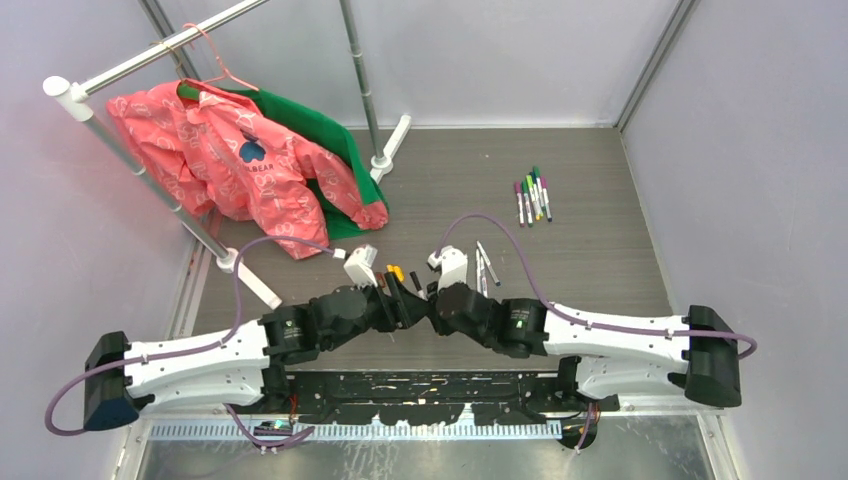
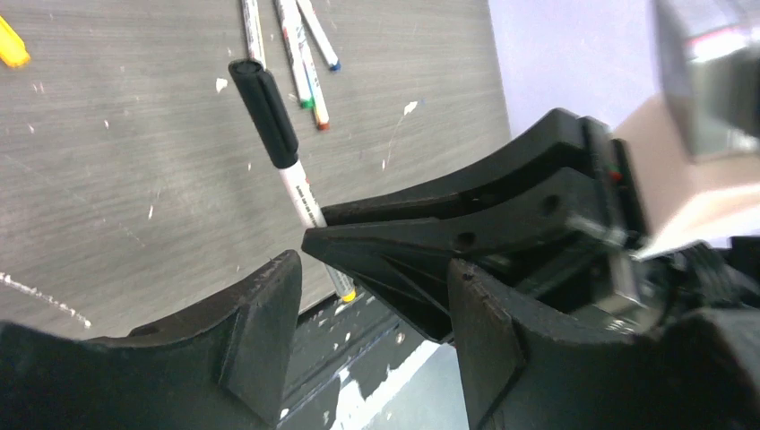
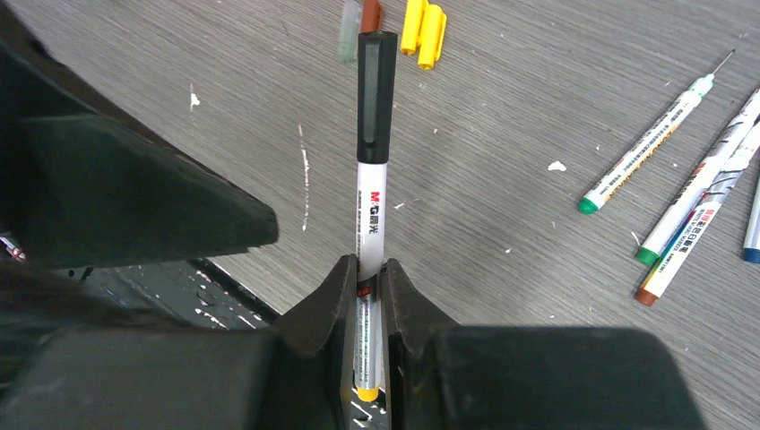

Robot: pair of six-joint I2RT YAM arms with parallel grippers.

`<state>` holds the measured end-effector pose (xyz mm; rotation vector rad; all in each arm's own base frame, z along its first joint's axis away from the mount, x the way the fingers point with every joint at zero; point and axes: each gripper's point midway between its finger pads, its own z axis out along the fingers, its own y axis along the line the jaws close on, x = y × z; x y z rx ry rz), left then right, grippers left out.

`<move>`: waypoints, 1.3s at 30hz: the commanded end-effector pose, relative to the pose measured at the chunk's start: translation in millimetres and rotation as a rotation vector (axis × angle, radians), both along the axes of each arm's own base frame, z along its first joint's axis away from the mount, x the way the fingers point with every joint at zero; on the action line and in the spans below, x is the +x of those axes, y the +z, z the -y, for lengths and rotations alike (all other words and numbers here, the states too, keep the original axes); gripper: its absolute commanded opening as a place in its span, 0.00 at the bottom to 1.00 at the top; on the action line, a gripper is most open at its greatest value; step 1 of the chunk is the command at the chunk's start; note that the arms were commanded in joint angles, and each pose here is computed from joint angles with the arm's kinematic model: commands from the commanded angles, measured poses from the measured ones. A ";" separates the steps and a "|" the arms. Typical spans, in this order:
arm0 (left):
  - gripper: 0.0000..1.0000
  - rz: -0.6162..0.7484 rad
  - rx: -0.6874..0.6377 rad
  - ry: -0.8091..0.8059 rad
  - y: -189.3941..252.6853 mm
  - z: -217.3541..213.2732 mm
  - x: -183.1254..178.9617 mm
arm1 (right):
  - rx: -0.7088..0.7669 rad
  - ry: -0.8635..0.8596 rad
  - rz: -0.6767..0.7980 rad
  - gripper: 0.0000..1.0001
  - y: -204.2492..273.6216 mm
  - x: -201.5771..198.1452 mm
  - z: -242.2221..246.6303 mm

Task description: Open the pen caps

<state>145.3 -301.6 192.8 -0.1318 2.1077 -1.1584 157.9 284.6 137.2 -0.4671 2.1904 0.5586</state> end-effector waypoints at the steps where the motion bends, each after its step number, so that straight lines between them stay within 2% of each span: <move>1: 0.62 0.028 0.002 0.103 6.0 -8.4 7.3 | 0.106 -0.044 0.088 0.01 34.5 -11.2 -13.2; 5: 0.62 0.033 0.045 0.145 4.1 -19.7 4.5 | 0.125 -0.033 0.143 0.01 48.1 -31.2 -20.5; 12: 0.62 0.061 0.036 0.214 13.0 -38.3 9.7 | 0.105 0.002 0.188 0.01 59.0 -59.2 -27.4; 23: 0.61 0.081 0.030 0.224 25.8 -42.8 11.4 | 0.099 0.041 0.204 0.01 59.9 -77.3 -46.0; 30: 0.49 0.059 0.014 0.202 12.1 -38.8 6.5 | 0.124 0.042 0.208 0.01 59.8 -80.4 -48.1; 39: 0.25 0.056 0.009 0.196 3.3 -39.8 2.5 | 0.126 0.053 0.220 0.01 59.5 -81.7 -56.0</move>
